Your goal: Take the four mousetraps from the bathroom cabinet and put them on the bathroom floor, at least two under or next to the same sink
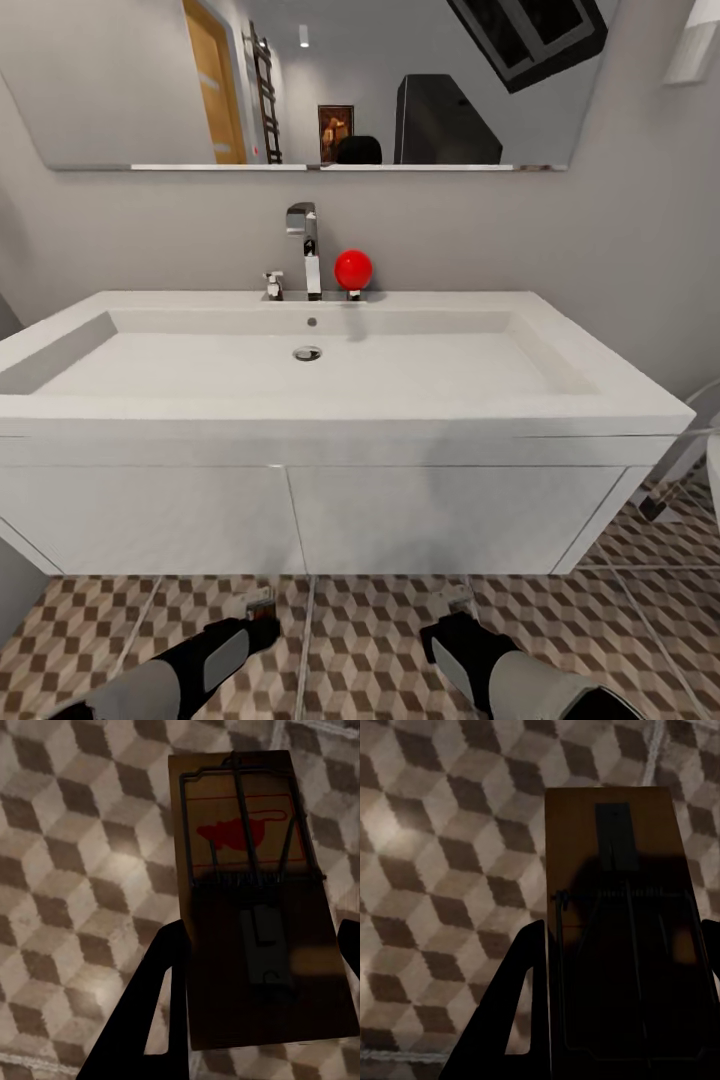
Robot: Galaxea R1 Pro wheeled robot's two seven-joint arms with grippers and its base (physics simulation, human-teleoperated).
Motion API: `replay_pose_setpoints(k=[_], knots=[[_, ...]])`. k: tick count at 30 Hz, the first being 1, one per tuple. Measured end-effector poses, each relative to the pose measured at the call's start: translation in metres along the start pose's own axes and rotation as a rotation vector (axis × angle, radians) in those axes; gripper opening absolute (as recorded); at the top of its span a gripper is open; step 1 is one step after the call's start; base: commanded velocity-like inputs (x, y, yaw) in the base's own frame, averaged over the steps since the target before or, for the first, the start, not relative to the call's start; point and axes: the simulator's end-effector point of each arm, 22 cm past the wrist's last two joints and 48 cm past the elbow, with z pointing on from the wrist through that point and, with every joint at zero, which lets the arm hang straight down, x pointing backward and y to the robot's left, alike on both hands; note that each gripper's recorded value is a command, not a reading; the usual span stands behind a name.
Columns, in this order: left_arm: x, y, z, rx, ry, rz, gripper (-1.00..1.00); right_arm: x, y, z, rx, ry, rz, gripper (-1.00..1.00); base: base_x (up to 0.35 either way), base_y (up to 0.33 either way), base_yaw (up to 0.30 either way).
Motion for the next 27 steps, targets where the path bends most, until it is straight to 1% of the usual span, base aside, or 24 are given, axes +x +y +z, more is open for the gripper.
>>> replay_pose_setpoints(k=[3,6,12,17,20,27], knots=[[-0.009,-0.002,-0.001,0.003,-0.012,-0.001,-1.00,-0.007,0.001,-0.001,-0.002,-0.012,0.001,-1.00,0.000,0.000,0.000],[-0.021,-0.005,-0.002,0.007,-0.027,-0.002,-1.00,-0.020,0.005,-0.004,-0.011,-0.040,0.006,-1.00,0.000,0.000,0.000],[-0.035,-0.007,-0.004,0.010,-0.045,-0.002,-1.00,-0.032,0.008,-0.007,-0.018,-0.066,0.010,-1.00,0.000,0.000,0.000],[-0.035,-0.007,-0.004,0.009,-0.044,0.000,-1.00,-0.046,0.011,-0.011,-0.026,-0.096,0.015,-1.00,0.000,0.000,0.000],[-0.035,-0.007,-0.004,0.010,-0.044,0.003,-1.00,-0.049,0.014,-0.013,-0.041,-0.098,0.049,-1.00,0.000,0.000,0.000],[-0.036,-0.006,-0.004,0.009,-0.044,0.004,-1.00,-0.050,0.014,-0.013,-0.042,-0.100,0.053,-1.00,0.000,0.000,0.000]])
